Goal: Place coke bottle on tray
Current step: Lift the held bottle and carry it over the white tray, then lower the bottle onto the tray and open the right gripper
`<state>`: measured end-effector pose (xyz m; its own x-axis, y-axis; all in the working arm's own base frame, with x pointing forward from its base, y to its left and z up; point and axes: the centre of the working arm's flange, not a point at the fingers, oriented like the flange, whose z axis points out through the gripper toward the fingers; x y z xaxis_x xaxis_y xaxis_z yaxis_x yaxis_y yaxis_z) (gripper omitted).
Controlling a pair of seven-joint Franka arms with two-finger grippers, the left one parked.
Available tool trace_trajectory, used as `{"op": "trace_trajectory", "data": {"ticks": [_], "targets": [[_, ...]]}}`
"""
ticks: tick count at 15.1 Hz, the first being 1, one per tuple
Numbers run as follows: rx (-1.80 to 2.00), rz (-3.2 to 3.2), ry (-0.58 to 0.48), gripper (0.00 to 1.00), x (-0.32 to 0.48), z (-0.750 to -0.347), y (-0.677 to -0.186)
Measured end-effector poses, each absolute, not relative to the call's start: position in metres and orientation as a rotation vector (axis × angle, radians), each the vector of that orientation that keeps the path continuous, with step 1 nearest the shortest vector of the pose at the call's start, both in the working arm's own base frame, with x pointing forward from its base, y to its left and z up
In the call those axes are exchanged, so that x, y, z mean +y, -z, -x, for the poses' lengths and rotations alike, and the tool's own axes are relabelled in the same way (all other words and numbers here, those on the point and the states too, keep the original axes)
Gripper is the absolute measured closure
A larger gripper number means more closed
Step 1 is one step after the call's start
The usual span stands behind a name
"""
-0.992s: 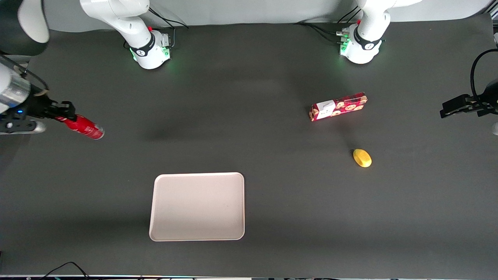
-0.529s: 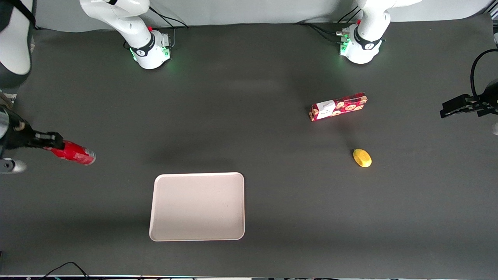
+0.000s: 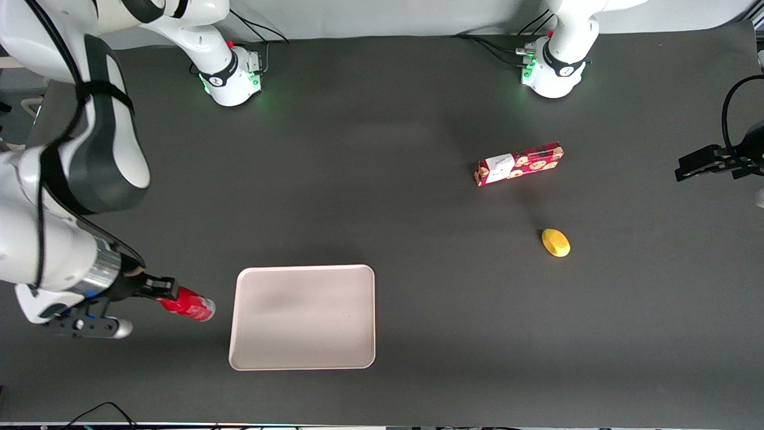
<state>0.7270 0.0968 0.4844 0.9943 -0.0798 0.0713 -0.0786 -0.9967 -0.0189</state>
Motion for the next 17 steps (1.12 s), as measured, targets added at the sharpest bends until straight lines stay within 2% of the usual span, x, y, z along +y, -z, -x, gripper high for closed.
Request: {"op": "trace_trajectory", "data": {"ticks": [8,12,17], "targets": [[-0.020,3.183,-0.049,0.64,0.136,-0.749,-0.331],[-0.007,3.174,0.000,0.64,0.145,-0.753,-0.319],[0.000,3.173,0.008,0.63,0.145,-0.754,-0.321]]}}
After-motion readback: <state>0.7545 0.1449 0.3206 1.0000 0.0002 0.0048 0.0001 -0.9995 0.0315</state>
